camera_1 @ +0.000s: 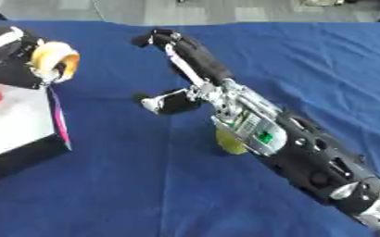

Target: Pick up the objects with one hand, pass them to the other hand, and then place them into the box on the other side of the table.

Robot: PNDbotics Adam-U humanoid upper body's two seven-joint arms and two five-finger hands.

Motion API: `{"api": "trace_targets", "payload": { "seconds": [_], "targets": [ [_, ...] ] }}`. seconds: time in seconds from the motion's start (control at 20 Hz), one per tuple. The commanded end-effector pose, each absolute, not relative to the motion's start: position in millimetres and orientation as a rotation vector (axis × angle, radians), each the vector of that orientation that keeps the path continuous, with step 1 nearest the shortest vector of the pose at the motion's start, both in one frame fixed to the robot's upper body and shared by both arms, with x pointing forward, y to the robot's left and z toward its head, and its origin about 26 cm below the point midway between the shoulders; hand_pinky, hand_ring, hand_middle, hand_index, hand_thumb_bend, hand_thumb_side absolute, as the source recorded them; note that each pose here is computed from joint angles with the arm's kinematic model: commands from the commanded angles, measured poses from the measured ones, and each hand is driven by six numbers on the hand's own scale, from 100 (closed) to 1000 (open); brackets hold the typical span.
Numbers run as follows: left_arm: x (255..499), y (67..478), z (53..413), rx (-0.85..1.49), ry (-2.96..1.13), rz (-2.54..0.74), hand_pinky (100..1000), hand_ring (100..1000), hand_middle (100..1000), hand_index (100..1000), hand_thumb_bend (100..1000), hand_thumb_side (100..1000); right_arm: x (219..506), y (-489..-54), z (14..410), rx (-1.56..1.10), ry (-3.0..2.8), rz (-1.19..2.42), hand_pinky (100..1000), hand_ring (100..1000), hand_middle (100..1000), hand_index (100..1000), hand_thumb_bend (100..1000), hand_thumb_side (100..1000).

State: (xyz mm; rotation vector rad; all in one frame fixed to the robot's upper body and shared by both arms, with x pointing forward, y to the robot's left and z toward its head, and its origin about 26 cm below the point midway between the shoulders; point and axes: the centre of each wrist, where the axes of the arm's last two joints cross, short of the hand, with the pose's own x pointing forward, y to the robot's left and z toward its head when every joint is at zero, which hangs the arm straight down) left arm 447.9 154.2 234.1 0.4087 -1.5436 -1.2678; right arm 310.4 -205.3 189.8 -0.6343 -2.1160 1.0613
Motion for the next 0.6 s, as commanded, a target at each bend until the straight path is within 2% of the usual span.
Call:
{"api": "trace_targets", "payload": {
  "seconds": [0.05, 0.6],
  "targets": [
    [454, 178, 246, 0.482, -1.552, -1.209, 816, 720, 560, 386, 100, 205, 306, -209, 203, -0.648, -2.151, 1.067, 776, 851, 749, 828, 478, 134],
    [466, 231, 234, 0.585, -1.451, -1.105, 811, 720, 560, 393, 100, 193, 303, -208, 206, -0.631, -2.161, 1.076, 777, 849, 749, 827, 484, 136]
  ]
}}
